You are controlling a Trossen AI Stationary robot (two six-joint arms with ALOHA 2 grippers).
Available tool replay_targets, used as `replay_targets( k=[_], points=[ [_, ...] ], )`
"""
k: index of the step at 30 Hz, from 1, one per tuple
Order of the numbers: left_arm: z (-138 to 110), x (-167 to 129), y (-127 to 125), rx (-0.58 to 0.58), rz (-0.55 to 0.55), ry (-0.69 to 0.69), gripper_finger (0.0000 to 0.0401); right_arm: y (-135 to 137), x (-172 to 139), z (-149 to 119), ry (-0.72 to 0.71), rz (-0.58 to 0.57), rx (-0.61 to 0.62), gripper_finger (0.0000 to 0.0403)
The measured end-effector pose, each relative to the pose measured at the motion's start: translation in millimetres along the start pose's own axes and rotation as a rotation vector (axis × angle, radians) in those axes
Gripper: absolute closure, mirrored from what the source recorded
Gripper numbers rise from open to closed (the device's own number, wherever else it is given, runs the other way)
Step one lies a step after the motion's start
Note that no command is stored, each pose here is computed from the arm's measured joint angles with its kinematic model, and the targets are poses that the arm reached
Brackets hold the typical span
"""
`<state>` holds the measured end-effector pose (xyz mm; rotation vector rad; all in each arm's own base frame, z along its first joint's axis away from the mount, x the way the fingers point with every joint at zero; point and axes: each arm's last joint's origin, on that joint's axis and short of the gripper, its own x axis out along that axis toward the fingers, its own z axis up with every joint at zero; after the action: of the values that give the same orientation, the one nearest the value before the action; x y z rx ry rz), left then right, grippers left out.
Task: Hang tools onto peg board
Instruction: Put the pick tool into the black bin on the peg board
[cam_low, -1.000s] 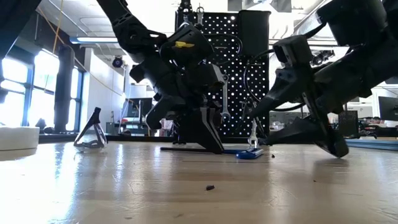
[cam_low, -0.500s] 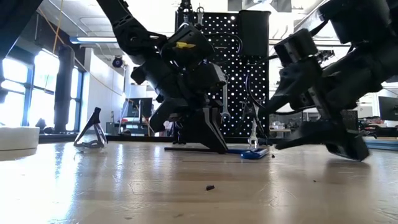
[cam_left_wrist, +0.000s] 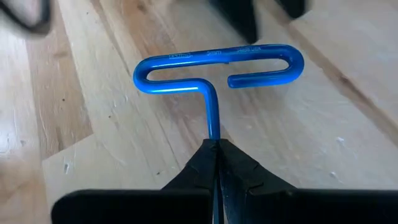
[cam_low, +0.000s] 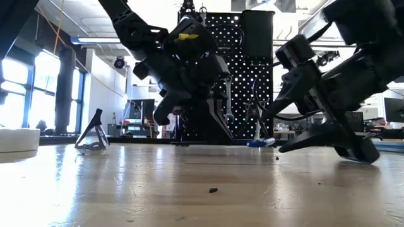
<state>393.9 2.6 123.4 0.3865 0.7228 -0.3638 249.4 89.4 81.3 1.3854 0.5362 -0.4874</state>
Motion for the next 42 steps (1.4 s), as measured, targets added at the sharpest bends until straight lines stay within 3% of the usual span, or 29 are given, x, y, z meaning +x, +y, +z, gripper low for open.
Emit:
replay_targets(
  k=[5,14,17,21,23,32,40,42],
  points=[
    [9,-7,-3,0.014,-0.004,-0.028,0.0401,1,3,11,-0.043,-0.005,-0.008,0.0187],
    [23,-17,-4,0.016,0.001,-0.091,0.0398,2,6,33,-0.274,-0.015,-0.114,0.02],
    [25,-17,-3,-0.001,0.037,-0.094,0.0398,7,10,37,-0.274,-0.041,-0.199,0.0241],
    [25,-17,-4,-0.006,0.052,-0.082,0.0399,13,14,36,-0.202,-0.076,-0.329,0.0356],
    [24,-17,-4,-0.008,0.056,-0.069,0.0399,14,13,36,-0.201,-0.079,-0.365,0.0384],
    [21,-20,-5,-0.001,0.063,-0.011,0.04,12,13,36,-0.198,-0.104,-0.38,0.0399],
    [13,-27,-15,-0.049,-0.117,0.063,0.0393,17,9,34,-0.139,-0.079,-0.481,0.0394],
    [13,-27,-16,-0.035,-0.112,0.071,0.038,18,5,33,-0.117,-0.076,-0.499,0.0389]
  ],
)
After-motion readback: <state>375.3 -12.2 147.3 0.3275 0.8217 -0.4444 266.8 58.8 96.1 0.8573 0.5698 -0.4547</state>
